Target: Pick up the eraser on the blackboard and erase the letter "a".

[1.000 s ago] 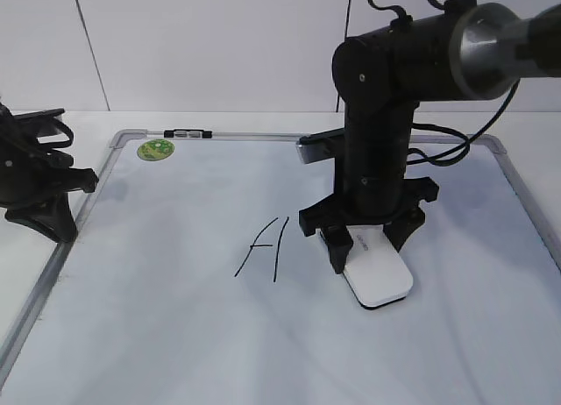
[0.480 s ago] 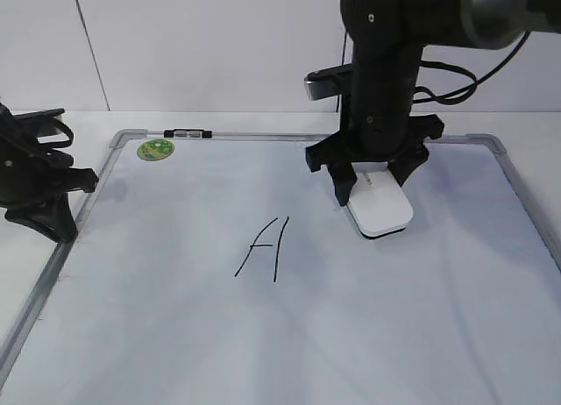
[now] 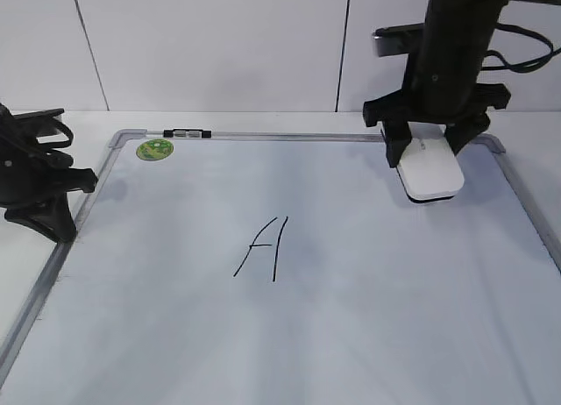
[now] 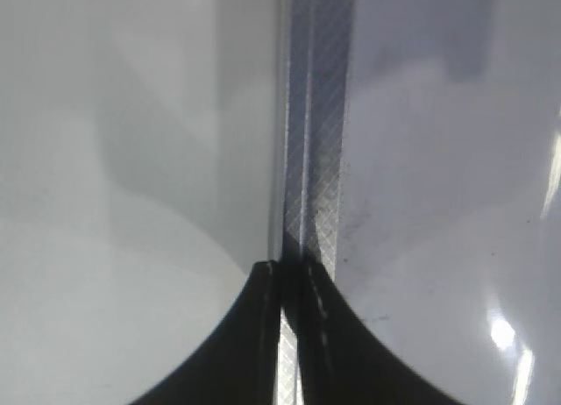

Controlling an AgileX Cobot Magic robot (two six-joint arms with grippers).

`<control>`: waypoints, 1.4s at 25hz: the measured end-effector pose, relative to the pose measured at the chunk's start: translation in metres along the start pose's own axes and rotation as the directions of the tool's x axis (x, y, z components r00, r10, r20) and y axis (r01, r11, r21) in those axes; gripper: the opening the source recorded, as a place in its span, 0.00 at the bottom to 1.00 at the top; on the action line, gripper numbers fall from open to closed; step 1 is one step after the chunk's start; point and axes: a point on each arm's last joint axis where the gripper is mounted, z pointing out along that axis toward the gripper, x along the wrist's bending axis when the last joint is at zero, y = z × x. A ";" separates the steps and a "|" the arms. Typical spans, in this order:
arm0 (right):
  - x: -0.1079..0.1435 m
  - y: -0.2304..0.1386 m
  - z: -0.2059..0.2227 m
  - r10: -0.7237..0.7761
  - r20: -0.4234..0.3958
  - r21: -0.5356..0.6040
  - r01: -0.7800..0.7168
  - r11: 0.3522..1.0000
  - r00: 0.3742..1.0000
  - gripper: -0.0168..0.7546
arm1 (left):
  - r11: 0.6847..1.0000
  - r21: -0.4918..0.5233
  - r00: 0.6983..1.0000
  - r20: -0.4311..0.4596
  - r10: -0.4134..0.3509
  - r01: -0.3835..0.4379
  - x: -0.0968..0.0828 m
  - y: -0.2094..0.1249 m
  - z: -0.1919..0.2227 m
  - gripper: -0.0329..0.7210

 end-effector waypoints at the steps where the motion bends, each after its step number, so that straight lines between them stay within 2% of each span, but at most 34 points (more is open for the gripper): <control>1: -0.004 0.000 -0.001 0.011 -0.003 -0.001 -0.011 1.000 1.000 0.71 | 1.000 0.000 1.000 0.000 0.000 0.000 0.000 0.000 0.000 0.06; 11: -0.048 0.001 -0.007 0.117 0.002 -0.010 -0.117 0.993 0.993 0.71 | 1.000 0.000 1.000 -0.001 0.001 -0.001 0.000 0.000 0.000 0.06; 21: -0.094 -0.014 -0.010 0.220 0.023 0.010 -0.221 0.975 0.975 0.71 | 1.000 0.000 1.000 -0.001 0.001 -0.001 0.000 0.000 0.000 0.06; 25: -0.103 -0.022 -0.009 0.238 0.030 0.024 -0.238 0.971 0.971 0.71 | 1.000 0.000 1.000 -0.001 0.001 -0.001 0.000 0.000 0.000 0.06; 35: -0.099 -0.044 0.014 0.218 0.044 0.133 -0.222 0.966 0.975 0.71 | 1.000 -0.002 1.000 -0.001 0.001 -0.001 0.000 0.000 0.000 0.06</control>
